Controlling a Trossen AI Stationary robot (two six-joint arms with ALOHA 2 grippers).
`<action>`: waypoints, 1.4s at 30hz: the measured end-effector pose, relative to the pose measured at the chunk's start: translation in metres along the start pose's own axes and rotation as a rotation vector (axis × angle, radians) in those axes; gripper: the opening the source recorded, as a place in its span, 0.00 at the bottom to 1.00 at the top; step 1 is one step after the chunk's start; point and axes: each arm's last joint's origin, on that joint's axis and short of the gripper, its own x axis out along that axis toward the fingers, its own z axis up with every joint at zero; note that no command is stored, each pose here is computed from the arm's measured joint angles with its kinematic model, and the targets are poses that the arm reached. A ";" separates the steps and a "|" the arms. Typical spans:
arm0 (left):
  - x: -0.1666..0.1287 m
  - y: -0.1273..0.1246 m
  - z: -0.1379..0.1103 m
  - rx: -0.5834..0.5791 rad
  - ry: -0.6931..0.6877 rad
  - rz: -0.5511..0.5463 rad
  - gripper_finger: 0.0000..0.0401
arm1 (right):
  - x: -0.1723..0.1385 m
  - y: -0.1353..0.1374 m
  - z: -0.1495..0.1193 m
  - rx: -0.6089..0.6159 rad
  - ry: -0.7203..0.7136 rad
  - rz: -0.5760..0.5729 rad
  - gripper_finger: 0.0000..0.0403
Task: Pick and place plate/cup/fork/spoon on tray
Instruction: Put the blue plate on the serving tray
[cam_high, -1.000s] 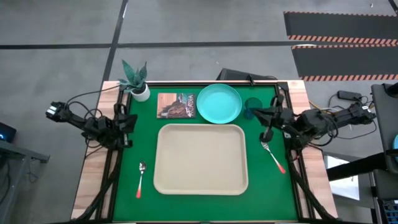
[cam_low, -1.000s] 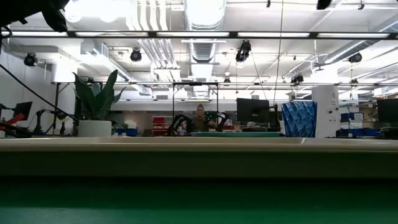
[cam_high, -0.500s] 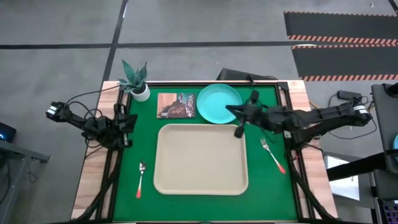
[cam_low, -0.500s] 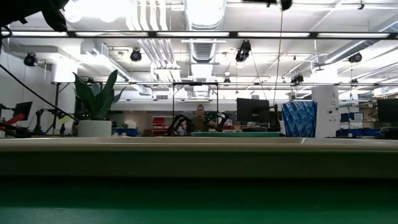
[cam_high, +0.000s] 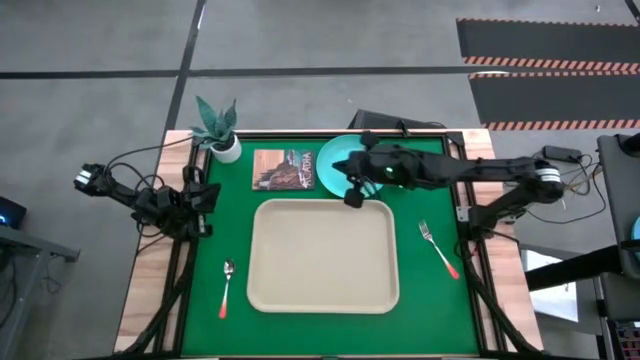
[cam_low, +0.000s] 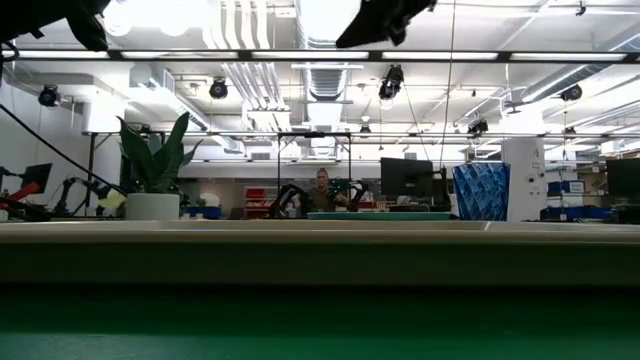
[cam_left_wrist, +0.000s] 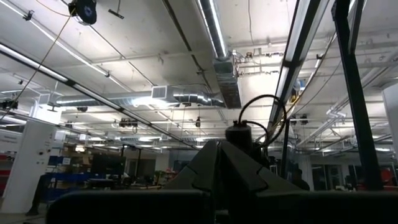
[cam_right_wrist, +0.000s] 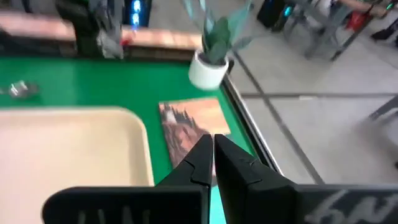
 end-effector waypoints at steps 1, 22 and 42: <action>0.000 0.000 0.000 0.000 0.000 0.000 0.01 | 0.007 -0.001 -0.001 -0.010 0.034 0.013 0.02; 0.000 0.000 0.000 0.001 0.002 0.001 0.01 | 0.109 -0.008 -0.061 -0.102 0.484 0.314 0.02; 0.000 0.000 0.000 0.001 0.002 0.000 0.01 | 0.144 -0.007 -0.088 -0.117 0.572 0.098 0.16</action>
